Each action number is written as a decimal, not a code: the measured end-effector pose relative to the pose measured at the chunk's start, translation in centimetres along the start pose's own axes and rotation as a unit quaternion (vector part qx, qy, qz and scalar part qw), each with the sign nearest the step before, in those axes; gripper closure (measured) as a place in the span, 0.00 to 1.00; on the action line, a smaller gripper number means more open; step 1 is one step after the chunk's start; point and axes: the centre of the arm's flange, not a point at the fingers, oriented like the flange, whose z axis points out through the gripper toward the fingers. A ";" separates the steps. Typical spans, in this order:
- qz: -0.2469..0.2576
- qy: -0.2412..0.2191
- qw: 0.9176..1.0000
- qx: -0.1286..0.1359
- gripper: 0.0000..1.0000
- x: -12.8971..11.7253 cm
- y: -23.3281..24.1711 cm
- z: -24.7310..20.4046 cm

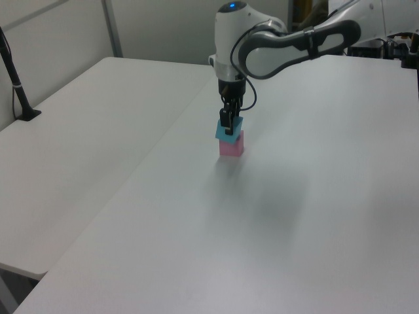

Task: Put blue cube on pink cube
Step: 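Lower the light-blue cube onto the top of the pink cube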

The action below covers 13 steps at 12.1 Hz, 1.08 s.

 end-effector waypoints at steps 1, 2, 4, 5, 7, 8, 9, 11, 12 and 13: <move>-0.001 0.002 1.000 -0.002 0.40 0.1 -0.1 -0.1; 0.000 0.002 1.000 -0.002 0.40 0.1 -0.1 -0.1; 0.000 0.002 1.000 -0.002 0.38 0.1 -0.1 -0.1; 0.000 0.000 1.000 -0.003 0.28 0.0 -0.1 0.1; 0.000 -0.002 1.000 -0.004 0.31 0.0 0.1 0.5; 0.001 -0.001 1.000 -0.004 0.39 0.0 0.1 0.4; 0.002 0.000 1.000 -0.004 0.39 0.0 0.2 0.2; 0.004 0.002 1.000 -0.005 0.41 0.1 0.6 0.0; 0.005 0.003 1.000 -0.006 0.41 0.1 0.8 -0.2; 0.006 0.003 1.000 -0.006 0.41 0.1 1.0 -0.6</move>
